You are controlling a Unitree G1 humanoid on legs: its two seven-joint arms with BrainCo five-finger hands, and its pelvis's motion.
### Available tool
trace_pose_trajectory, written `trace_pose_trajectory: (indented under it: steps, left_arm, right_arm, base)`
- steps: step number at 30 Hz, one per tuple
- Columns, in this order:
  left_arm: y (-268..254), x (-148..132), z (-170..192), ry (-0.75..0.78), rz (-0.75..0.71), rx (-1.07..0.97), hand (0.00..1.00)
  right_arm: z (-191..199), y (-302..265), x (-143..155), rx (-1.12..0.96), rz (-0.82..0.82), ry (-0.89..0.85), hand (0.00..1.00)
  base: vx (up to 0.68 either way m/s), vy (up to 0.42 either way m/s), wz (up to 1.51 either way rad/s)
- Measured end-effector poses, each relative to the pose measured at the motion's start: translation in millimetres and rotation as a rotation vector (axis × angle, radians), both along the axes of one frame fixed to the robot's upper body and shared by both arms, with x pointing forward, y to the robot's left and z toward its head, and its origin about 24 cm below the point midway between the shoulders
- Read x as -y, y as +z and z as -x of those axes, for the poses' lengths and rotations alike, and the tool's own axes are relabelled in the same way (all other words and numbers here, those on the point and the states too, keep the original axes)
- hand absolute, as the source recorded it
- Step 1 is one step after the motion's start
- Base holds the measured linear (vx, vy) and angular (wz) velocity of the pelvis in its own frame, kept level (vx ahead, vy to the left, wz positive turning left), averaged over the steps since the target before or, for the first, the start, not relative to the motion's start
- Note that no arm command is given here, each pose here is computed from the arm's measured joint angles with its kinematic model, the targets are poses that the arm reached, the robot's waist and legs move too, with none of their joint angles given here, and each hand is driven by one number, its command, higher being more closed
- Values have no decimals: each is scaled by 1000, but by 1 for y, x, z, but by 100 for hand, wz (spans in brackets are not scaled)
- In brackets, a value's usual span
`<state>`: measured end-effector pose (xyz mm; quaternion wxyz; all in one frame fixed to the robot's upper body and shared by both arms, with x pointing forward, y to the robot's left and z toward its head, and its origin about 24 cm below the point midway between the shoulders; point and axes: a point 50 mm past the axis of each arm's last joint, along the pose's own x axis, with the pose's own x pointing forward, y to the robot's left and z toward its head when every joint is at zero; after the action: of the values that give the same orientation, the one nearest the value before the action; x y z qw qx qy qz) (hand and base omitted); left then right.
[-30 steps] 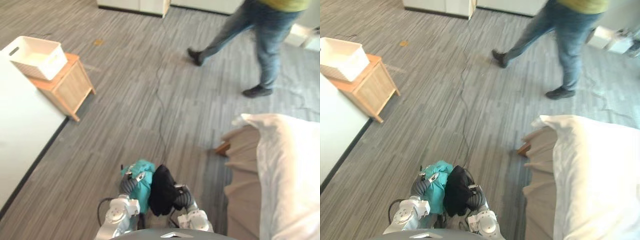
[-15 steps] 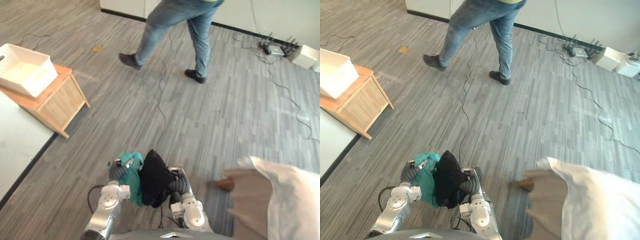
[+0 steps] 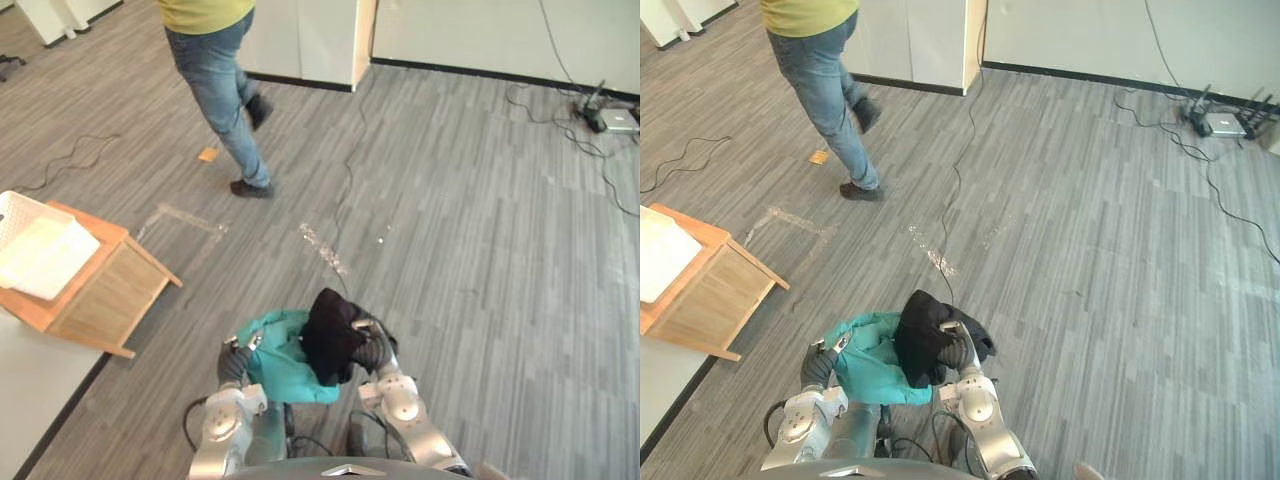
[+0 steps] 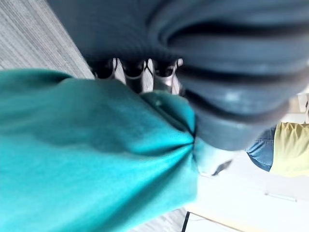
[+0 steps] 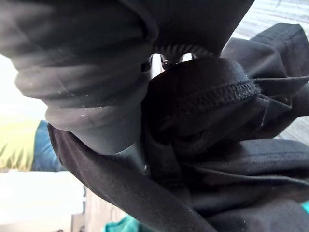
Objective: Tidy the bed and pick cloth on bed and put in laundry
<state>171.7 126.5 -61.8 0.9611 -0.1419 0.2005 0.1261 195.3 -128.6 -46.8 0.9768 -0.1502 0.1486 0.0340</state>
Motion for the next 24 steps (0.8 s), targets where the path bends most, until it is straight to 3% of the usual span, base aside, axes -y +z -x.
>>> trace_pose_trajectory:
  steps: [5,9,14,20,24]
  left_arm:
    - [5,-3,0,33,30,17,100]
    - [-1,-13,9,91,50,-18,100]
    - [-4,-6,16,79,91,-50,100]
    - [11,15,13,-42,143,23,100]
    - [21,13,19,-85,145,80,100]
  right_arm:
    - [7,-9,8,-36,23,-45,100]
    - [15,-15,-2,-72,0,-57,100]
    - [35,-28,-12,-150,-39,-74,100]
    - [33,-21,-10,-123,-106,-118,100]
    - [25,-11,-17,-87,-182,-125,100]
  base:
    - [580,135,67]
    - [620,231,57]
    - [617,106,179]
    - [518,-174,185]
    - [554,-427,106]
